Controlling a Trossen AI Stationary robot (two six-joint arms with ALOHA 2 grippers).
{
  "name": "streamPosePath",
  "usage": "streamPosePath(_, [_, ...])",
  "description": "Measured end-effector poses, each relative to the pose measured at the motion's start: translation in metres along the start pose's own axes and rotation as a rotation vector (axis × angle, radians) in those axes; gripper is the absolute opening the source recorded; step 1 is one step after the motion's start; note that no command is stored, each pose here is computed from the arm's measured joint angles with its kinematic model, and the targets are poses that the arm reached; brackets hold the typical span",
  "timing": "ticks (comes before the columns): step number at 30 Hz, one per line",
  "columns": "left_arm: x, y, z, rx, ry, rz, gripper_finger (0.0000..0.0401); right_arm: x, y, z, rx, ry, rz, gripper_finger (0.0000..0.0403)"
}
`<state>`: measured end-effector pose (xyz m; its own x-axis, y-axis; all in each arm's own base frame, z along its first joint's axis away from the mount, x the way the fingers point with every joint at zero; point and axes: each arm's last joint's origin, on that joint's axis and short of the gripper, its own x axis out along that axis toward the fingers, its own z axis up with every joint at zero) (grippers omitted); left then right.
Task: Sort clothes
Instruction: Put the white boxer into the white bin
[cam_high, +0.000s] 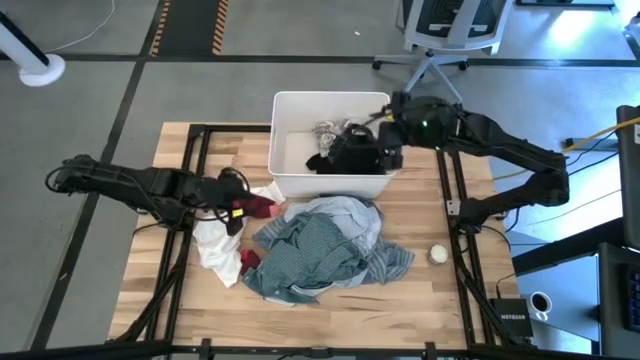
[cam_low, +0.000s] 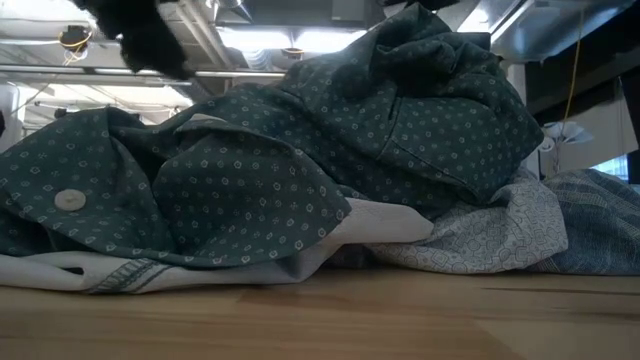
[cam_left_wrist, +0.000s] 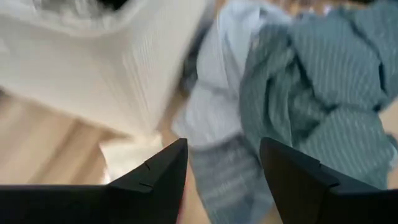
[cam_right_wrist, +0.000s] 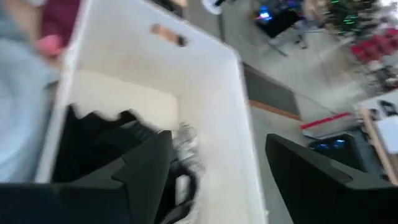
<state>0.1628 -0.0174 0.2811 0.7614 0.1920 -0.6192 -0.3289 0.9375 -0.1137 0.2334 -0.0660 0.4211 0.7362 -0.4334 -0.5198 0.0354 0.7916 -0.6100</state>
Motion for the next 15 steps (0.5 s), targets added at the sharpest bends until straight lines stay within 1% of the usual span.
streamPosePath(2, [0.001, 0.001, -0.004, -0.02, 0.063, 0.003, 0.0196, -0.006, 0.011, 0.002, -0.02, 0.009, 0.054, 0.0276])
streamPosePath(5, [0.007, 0.0, -0.012, -0.016, 0.164, 0.043, 0.0196, -0.013, 0.029, 0.008, -0.045, 0.004, 0.134, 0.0276])
streamPosePath(7, [0.015, -0.003, -0.016, -0.024, 0.234, 0.054, 0.0196, -0.018, 0.042, 0.016, -0.052, -0.035, 0.182, 0.0276])
streamPosePath(9, [0.025, -0.008, -0.021, -0.022, 0.317, 0.027, 0.0196, -0.025, 0.055, 0.024, -0.085, -0.087, 0.22, 0.0276])
streamPosePath(11, [0.035, -0.014, -0.028, -0.018, 0.422, 0.013, 0.0196, -0.031, 0.065, 0.031, -0.116, -0.122, 0.23, 0.0276])
streamPosePath(13, [0.042, -0.016, -0.036, -0.015, 0.518, 0.048, 0.0196, -0.038, 0.075, 0.036, -0.14, -0.133, 0.222, 0.0276])
streamPosePath(15, [0.047, -0.015, -0.044, -0.02, 0.613, 0.113, 0.0196, -0.043, 0.082, 0.039, -0.148, -0.134, 0.202, 0.0276])
